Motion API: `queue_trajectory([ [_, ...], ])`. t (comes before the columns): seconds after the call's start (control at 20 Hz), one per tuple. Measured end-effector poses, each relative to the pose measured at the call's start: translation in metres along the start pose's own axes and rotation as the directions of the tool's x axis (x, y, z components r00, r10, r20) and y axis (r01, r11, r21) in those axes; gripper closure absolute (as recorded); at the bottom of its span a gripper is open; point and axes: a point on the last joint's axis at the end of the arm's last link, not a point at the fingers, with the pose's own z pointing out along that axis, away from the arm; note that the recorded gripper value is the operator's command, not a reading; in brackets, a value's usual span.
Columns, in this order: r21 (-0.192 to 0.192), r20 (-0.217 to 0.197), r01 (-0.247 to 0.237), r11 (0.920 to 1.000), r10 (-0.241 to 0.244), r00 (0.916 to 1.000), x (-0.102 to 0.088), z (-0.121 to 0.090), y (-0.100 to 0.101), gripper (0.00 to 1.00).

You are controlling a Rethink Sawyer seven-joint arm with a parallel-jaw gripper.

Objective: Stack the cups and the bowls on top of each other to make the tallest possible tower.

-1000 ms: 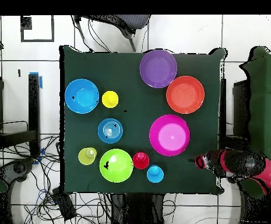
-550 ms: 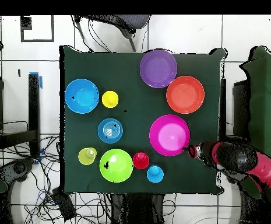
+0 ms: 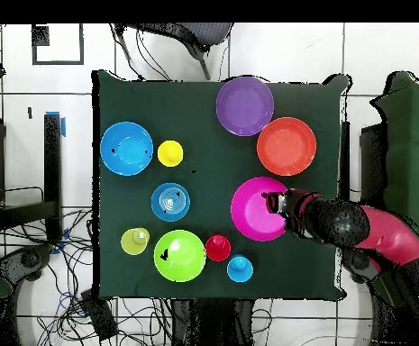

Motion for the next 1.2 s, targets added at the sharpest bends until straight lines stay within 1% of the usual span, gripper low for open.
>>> queue_trajectory([
  [0.05, 0.007, 0.001, -0.002, 1.0000, 0.002, 1.0000, -0.003, -0.004, 0.005, 0.00],
  [0.15, 0.034, 0.000, -0.002, 0.9994, 0.002, 1.0000, -0.014, -0.016, 0.020, 0.00],
  [0.2, 0.042, -0.001, -0.001, 0.9991, 0.001, 1.0000, -0.017, -0.019, 0.025, 0.00],
  [0.25, 0.062, -0.007, 0.003, 0.9980, -0.002, 1.0000, -0.023, -0.027, 0.036, 0.00],
  [0.35, 0.090, -0.020, 0.012, 0.9959, -0.010, 0.9998, -0.029, -0.034, 0.050, 0.00],
  [0.45, 0.127, -0.041, 0.031, 0.9915, -0.026, 0.9988, -0.036, -0.042, 0.071, 0.00],
  [0.55, 0.144, -0.049, 0.039, 0.9888, -0.032, 0.9983, -0.041, -0.044, 0.082, 0.00],
  [0.6, 0.159, -0.057, 0.043, 0.9863, -0.035, 0.9978, -0.044, -0.044, 0.091, 0.00],
  [0.7, 0.175, -0.063, 0.048, 0.9834, -0.037, 0.9973, -0.049, -0.042, 0.103, 0.00],
  [0.75, 0.190, -0.065, 0.048, 0.9807, -0.036, 0.9972, -0.054, -0.039, 0.116, 0.00],
  [0.85, 0.201, -0.064, 0.044, 0.9786, -0.031, 0.9974, -0.057, -0.036, 0.124, 0.00],
  [0.9, 0.214, -0.064, 0.033, 0.9762, -0.020, 0.9978, -0.060, -0.032, 0.134, 0.00],
  [1.05, 0.229, -0.064, 0.012, 0.9735, 0.003, 0.9979, -0.061, -0.026, 0.141, 0.00],
  [1.2, 0.244, -0.067, -0.025, 0.9694, 0.043, 0.9968, -0.060, -0.019, 0.145, 0.00],
])
